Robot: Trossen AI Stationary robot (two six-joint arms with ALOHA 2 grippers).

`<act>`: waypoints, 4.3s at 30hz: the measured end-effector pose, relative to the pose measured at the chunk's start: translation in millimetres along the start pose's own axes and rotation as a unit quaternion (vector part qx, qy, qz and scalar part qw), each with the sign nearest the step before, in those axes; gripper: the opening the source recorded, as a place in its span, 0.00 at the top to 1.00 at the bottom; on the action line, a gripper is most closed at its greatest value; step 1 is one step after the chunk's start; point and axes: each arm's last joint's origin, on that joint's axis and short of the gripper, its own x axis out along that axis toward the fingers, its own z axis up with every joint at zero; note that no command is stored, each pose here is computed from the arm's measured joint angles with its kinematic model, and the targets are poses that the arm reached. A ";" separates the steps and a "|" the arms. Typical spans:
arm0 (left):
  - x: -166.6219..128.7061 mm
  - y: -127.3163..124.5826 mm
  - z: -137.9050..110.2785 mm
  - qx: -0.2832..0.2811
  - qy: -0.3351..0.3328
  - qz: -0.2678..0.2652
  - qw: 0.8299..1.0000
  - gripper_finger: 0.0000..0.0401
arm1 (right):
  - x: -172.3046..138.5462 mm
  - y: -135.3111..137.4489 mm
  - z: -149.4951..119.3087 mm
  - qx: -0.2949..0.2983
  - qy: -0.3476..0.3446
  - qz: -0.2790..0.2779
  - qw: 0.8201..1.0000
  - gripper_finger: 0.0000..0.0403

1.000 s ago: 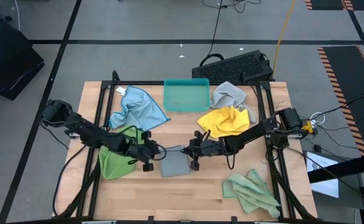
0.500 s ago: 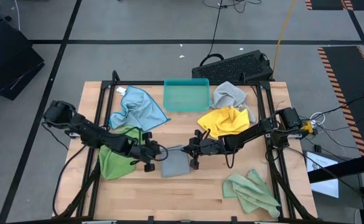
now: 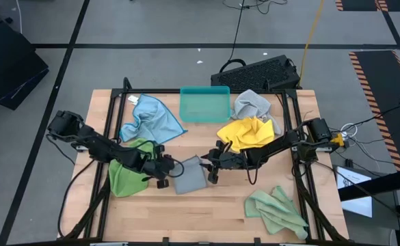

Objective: Fold microfiber towels
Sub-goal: Fold the dark gray microfiber cloth

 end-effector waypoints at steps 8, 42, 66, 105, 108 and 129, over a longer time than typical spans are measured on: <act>1.7 8.5 4.2 -0.009 -0.025 0.061 0.998 0.63 | -0.9 3.1 -0.7 -0.007 0.000 0.006 1.000 0.56; 7.1 12.1 -26.2 -0.057 -0.128 0.055 0.989 0.77 | 65.6 37.1 -20.8 -0.014 -0.091 0.113 0.989 0.94; -28.3 0.5 -4.0 -0.017 -0.211 -0.006 0.977 0.77 | 70.4 30.8 -23.7 0.026 -0.071 0.124 0.989 0.99; -15.7 -15.2 -12.2 -0.023 -0.203 -0.018 0.979 0.77 | 64.0 -0.7 9.7 0.008 -0.071 0.094 0.993 0.99; -23.4 -20.9 -12.7 -0.008 -0.215 -0.033 0.976 0.77 | 57.1 2.9 19.1 -0.001 -0.077 0.126 0.989 0.99; -20.4 -75.7 -20.0 0.028 -0.211 -0.080 0.974 0.77 | 10.2 79.7 -11.2 -0.070 0.023 0.143 0.987 0.99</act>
